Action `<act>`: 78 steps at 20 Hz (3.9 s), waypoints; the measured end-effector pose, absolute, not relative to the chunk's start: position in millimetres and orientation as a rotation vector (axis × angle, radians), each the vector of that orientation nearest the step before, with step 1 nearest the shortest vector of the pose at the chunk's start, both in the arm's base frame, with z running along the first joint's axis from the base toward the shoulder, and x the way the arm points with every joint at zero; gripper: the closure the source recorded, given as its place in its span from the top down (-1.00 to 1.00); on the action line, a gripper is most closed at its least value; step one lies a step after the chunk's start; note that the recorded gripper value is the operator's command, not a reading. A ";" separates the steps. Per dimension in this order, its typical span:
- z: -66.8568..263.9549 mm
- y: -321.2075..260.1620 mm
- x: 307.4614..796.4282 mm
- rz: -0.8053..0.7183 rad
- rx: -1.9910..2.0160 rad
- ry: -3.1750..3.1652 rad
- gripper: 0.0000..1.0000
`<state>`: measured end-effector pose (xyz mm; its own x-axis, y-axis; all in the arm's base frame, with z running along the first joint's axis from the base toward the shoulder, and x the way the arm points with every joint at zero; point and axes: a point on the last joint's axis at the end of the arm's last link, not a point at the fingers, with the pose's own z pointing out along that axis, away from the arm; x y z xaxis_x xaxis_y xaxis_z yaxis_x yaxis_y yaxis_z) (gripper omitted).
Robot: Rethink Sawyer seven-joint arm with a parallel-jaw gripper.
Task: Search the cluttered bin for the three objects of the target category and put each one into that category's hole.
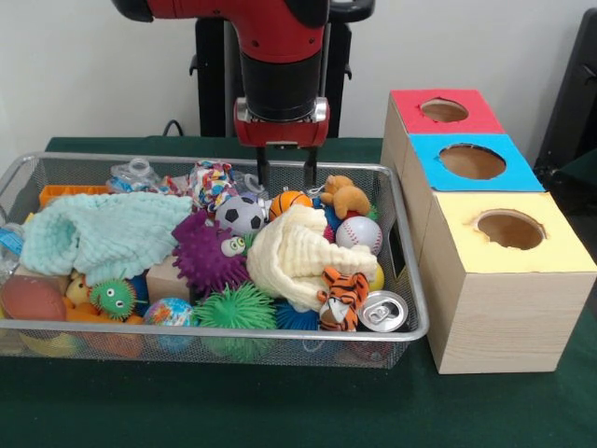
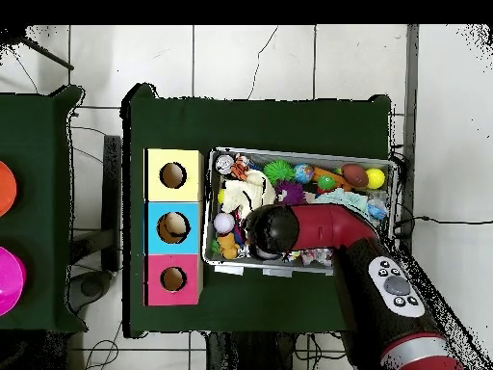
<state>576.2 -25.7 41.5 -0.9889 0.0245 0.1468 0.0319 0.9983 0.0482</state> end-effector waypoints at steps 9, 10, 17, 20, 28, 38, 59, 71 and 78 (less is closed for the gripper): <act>32.6 -32.3 560.2 -0.098 -0.061 -2.977 1.00; 31.7 -34.1 559.5 -0.098 -0.063 -2.976 1.00; 17.7 -56.3 550.3 -0.099 -0.085 -2.980 1.00; 9.8 -68.8 545.1 -0.100 -0.099 -2.988 1.00; -2.1 -91.9 532.6 -0.109 -0.138 -2.973 1.00; -5.4 -107.0 528.7 -0.133 -0.189 -2.967 1.00; 34.8 -87.3 519.7 -0.089 -0.119 -2.977 1.00; 71.3 -92.8 526.0 -0.065 -0.143 -2.954 1.00; 74.5 -106.5 526.4 -0.083 -0.175 -2.950 1.00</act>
<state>526.4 -106.5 74.5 -0.9760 0.1121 0.1867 0.1225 0.9915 0.0449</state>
